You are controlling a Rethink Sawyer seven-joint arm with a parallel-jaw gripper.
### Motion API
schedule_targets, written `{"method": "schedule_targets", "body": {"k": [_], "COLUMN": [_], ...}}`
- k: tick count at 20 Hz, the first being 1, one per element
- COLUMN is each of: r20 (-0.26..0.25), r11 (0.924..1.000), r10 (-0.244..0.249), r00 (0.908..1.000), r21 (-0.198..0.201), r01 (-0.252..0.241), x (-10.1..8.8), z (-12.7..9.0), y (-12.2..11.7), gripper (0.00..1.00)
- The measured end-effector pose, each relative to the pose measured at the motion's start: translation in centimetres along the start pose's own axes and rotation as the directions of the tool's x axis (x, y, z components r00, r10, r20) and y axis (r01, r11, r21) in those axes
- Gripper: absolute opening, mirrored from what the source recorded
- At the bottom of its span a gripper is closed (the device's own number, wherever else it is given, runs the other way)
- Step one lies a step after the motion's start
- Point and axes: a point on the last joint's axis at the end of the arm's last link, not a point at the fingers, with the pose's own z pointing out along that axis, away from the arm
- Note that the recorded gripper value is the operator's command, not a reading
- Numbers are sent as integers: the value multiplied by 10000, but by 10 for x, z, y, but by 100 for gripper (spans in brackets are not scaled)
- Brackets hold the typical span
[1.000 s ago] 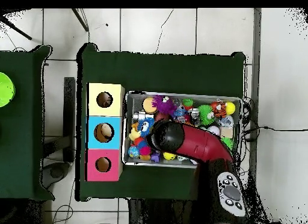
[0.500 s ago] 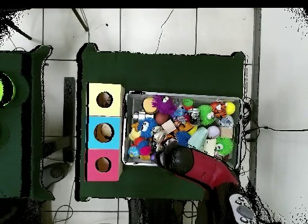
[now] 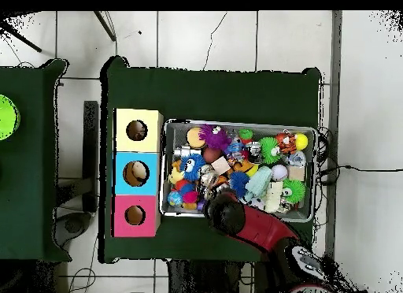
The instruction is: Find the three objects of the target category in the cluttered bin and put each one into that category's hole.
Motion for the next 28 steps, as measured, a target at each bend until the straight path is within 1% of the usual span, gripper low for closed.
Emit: {"method": "schedule_targets", "body": {"k": [2, 4, 5, 6, 11, 15, 16, 17, 19, 20, 22, 24, 26, 28], "r20": [224, 496, 697, 769, 941, 884, 779, 257, -107, -482, -1063, -1498, -1649, -1659], "r11": [9999, 9994, 9988, 9984, 9970, 9967, 9965, 9959, 9950, 9938, 9911, 9887, 9877, 9874], "r10": [41, 156, 306, 385, 601, 677, 737, 902, 993, 1059, 1121, 1075, 991, 886], "r00": [9997, 9986, 9971, 9963, 9937, 9938, 9942, 9956, 9950, 9932, 9880, 9829, 9813, 9822], "r21": [-159, -307, -396, -431, -533, -511, -457, -126, 130, 396, 834, 1201, 1365, 1442], "r01": [-37, -141, -279, -353, -552, -633, -703, -899, -992, -1041, -1035, -898, -768, -647], "x": [2, -1, -3, -4, -2, -2, -5, -15, -20, -26, -34, -44, -51, -60], "z": [10, 12, 12, 12, 12, 6, 2, -10, -17, -24, -34, -44, -49, -54], "y": [0, -1, -2, -2, -4, -7, -9, -17, -23, -29, -38, -44, -46, -48], "gripper": [0, 0, 0, 0, 0, 0, 0, 0, 0, 0, 0, 0, 0, 0]}}
